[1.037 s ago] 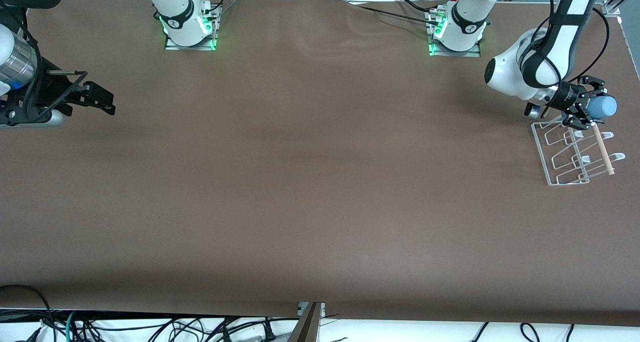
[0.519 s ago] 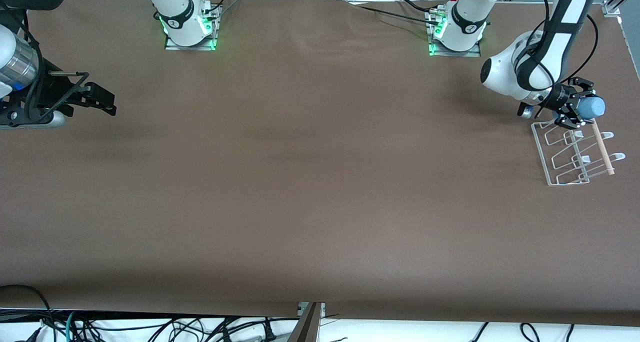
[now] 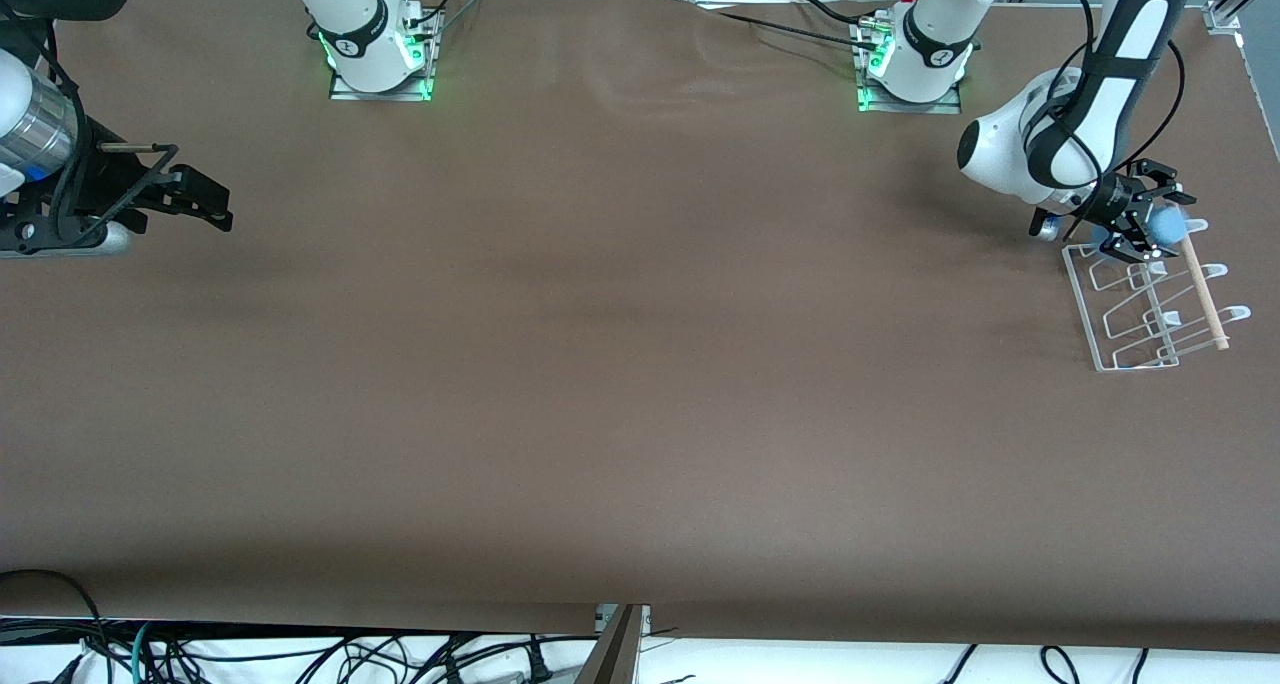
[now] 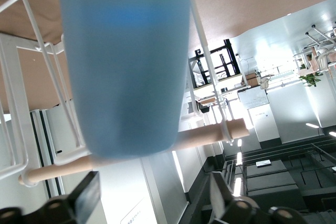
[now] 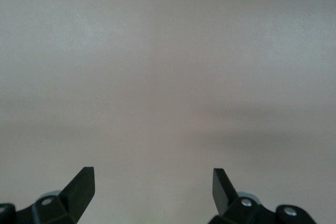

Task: Transfer cup to left arm and place on rack
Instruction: 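Move the cup with the left gripper over the wire rack, then lower the cup onto the rack and open the left gripper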

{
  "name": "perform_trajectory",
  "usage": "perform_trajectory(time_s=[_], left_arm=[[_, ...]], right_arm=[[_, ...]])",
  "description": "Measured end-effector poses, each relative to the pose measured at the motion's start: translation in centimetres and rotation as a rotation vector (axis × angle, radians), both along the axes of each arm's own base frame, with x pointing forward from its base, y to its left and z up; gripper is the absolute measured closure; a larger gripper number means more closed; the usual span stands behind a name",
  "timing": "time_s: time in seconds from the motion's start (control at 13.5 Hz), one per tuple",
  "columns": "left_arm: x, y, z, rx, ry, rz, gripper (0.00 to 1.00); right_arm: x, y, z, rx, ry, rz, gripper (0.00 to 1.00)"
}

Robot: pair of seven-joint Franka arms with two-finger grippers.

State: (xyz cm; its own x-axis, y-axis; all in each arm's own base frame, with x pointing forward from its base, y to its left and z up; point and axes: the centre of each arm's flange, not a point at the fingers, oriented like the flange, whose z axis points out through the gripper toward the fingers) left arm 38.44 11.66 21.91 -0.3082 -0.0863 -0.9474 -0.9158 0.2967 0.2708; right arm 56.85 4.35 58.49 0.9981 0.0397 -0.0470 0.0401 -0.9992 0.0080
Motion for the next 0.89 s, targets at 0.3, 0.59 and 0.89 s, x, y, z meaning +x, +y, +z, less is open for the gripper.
perform_trajectory(time_s=[0.3, 0.59, 0.89], left_arm=[[0.7, 0.1, 0.9, -0.003, -0.037, 0.016, 0.0], [2.6, -0.4, 4.0, -0.093, -0.129, 0.209, 0.0], [7.4, -1.2, 10.2, -0.275, -0.258, 0.491, 0.0]], right_arm=[[0.0, 0.1, 0.0, 0.0, 0.0, 0.002, 0.0], [0.0, 0.2, 0.0, 0.0, 0.0, 0.004, 0.0], [0.0, 0.3, 0.0, 0.0, 0.0, 0.005, 0.0]])
